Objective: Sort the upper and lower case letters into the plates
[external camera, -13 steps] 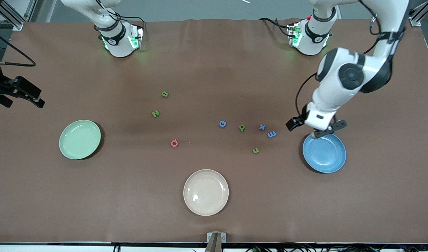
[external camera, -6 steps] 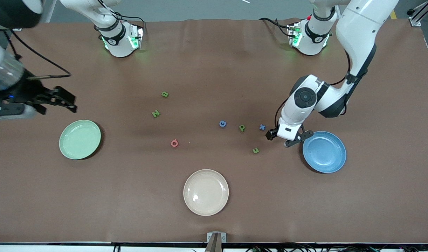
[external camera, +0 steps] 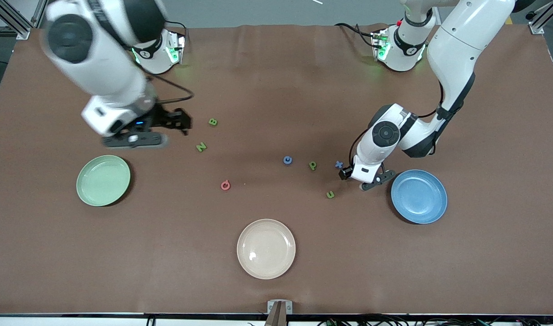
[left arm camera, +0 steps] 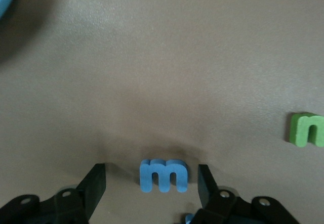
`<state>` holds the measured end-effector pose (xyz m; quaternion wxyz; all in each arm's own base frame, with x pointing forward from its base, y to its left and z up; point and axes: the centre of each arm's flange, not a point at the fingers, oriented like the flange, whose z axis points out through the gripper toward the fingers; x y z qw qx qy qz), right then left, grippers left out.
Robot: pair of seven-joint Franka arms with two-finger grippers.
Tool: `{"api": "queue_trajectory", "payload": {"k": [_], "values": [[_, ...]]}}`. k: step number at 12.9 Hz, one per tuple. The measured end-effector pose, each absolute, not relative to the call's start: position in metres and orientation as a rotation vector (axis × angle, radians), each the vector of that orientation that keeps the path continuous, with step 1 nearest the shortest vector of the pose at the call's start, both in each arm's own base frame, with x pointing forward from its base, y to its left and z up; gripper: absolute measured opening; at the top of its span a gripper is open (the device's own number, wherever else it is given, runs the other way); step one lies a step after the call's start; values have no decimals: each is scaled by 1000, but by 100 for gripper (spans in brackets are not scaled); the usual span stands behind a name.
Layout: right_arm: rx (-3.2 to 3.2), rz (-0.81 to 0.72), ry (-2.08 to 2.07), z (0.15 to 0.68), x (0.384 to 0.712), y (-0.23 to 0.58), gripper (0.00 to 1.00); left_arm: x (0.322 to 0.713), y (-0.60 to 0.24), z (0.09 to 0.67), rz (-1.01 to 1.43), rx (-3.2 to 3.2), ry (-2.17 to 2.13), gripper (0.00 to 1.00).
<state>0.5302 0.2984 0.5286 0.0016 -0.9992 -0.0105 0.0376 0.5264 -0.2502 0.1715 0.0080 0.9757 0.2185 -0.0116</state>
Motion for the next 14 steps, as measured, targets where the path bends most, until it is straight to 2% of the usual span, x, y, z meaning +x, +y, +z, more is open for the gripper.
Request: {"api": "queue_trajectory", "payload": {"k": [1, 5, 7, 10, 14], "values": [[-3145, 132, -14, 513, 520, 325, 100, 526, -251, 169, -41, 3046, 684, 81], [-3129, 70, 112, 446, 483, 435, 100, 530, -258, 177, -13, 3029, 680, 41], [-3105, 24, 67, 408, 465, 480, 100, 539, -253, 182, 8, 3019, 705, 41], [-3083, -10, 56, 346, 458, 514, 100, 581, -219, 211, 73, 3018, 771, 41], [-3098, 8, 60, 276, 454, 533, 100, 632, -94, 239, 122, 3063, 723, 41]]}}
